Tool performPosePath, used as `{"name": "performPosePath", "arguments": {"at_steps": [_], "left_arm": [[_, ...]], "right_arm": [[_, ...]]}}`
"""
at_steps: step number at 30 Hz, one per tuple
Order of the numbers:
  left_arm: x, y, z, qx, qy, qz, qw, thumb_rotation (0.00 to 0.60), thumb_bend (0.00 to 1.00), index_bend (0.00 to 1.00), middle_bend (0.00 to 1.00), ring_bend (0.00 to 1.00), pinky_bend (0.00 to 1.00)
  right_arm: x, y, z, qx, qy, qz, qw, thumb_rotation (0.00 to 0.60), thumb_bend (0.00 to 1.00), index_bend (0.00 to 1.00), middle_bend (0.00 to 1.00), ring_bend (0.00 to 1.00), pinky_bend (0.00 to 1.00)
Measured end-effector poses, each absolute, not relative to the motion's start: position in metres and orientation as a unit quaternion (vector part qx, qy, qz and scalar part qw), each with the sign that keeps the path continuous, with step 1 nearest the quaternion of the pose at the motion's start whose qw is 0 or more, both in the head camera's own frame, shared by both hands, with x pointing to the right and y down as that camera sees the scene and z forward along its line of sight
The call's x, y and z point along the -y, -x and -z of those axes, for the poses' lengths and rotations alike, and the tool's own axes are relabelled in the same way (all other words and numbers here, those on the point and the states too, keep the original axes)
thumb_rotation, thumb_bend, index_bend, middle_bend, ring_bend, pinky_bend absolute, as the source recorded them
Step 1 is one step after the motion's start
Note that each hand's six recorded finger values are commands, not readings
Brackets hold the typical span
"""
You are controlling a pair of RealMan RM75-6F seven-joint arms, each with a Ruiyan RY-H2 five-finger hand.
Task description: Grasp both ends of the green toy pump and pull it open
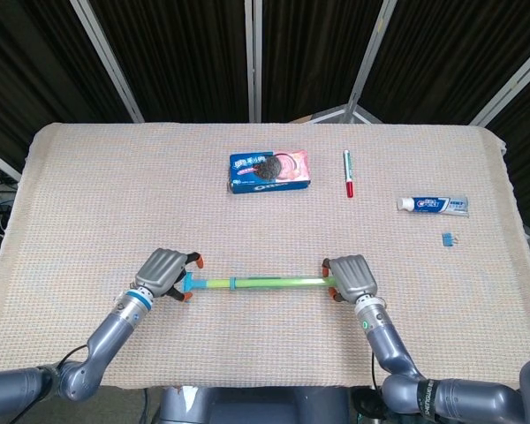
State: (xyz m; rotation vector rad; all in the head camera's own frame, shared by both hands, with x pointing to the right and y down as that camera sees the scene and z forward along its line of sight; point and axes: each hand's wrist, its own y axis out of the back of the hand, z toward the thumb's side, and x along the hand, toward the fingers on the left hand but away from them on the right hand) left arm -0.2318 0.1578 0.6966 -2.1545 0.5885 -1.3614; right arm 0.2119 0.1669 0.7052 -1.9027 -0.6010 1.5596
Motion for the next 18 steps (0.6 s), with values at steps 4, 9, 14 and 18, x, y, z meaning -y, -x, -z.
{"name": "performPosePath", "arguments": {"at_steps": [4,9,14,18], "left_arm": [[-0.161,0.226,-0.705,-0.214,0.8,0.502,0.25,0.6,0.25,0.4,0.97,0.95,1.0],[-0.164,0.222,-0.71,-0.211,0.802,0.503,0.244,0.6,0.28,0.42,0.97,0.95,1.0],[-0.165,0.221,-0.713,-0.21,0.803,0.503,0.242,0.6,0.3,0.43,0.97,0.95,1.0],[-0.166,0.22,-0.715,-0.208,0.803,0.505,0.238,0.6,0.31,0.44,0.97,0.95,1.0]], "right_arm": [[-0.168,-0.211,-0.705,0.225,0.718,-0.587,0.3,0.6,0.42,0.63,1.0,1.0,1.0],[-0.169,-0.21,-0.706,0.225,0.719,-0.586,0.298,0.6,0.42,0.63,1.0,1.0,1.0],[-0.17,-0.209,-0.706,0.225,0.719,-0.586,0.298,0.6,0.42,0.63,1.0,1.0,1.0],[-0.169,-0.209,-0.706,0.225,0.719,-0.586,0.297,0.6,0.42,0.63,1.0,1.0,1.0]]}}
